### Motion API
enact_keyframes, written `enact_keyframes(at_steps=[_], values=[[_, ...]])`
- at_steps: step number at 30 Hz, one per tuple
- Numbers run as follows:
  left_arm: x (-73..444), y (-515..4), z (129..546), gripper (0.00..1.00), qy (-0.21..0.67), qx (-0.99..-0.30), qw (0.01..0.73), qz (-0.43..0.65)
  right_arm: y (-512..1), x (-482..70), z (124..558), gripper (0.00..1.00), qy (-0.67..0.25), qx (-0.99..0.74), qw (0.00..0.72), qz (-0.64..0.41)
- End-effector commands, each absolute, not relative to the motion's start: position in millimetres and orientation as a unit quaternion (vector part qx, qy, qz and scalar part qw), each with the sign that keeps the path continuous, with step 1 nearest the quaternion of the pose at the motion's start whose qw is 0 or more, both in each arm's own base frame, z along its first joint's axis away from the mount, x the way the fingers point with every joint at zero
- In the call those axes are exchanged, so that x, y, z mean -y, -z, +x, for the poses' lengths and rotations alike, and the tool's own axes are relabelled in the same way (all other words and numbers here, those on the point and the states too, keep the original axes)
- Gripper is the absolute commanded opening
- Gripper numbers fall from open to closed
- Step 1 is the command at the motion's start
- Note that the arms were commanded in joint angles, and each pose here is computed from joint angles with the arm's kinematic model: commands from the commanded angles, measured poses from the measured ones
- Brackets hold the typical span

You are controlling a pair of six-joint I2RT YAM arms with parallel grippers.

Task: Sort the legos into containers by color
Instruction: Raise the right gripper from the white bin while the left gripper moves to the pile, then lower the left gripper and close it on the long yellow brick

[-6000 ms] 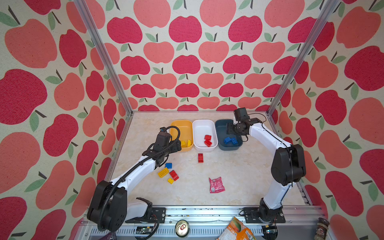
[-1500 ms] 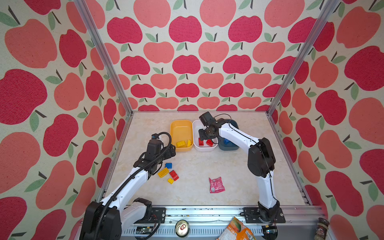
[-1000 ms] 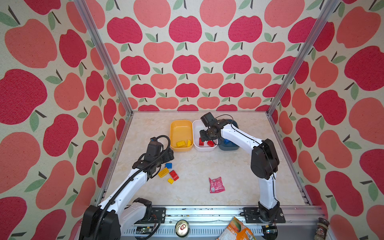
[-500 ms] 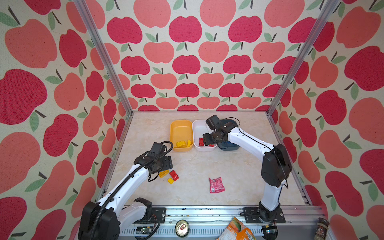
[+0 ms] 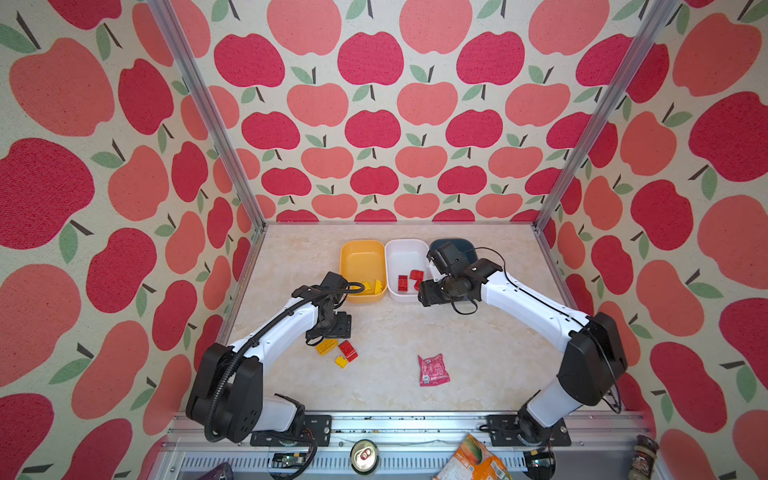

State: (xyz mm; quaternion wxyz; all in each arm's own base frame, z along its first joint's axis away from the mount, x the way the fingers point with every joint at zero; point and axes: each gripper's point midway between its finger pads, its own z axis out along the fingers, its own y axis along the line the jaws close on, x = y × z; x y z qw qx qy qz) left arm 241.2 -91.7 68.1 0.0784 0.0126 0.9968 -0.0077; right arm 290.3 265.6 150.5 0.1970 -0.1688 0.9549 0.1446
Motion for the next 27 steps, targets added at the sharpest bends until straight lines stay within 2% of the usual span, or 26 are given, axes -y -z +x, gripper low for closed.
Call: enact_keyframes(at_steps=[1,15,23,27], values=[[82.7,-64.3,240.7,0.82,-0.010,-0.998,0.064,0.013,-154.7,-254.2,279.6,0.70,-0.153,-0.958,0.190,-0.149],[82.9,-32.5,237.0,0.81,0.022,-0.999,0.029,-0.009,-160.6,-236.6,273.1,0.71,-0.162,-0.958,0.200,-0.125],[84.8,-27.7,227.1,0.76,0.028,-0.999,0.008,-0.020,-160.9,-229.8,271.0,0.71,-0.164,-0.959,0.202,-0.115],[83.5,-26.6,221.9,0.70,0.024,-0.999,-0.001,-0.027,-162.6,-228.9,271.1,0.71,-0.165,-0.958,0.204,-0.114]])
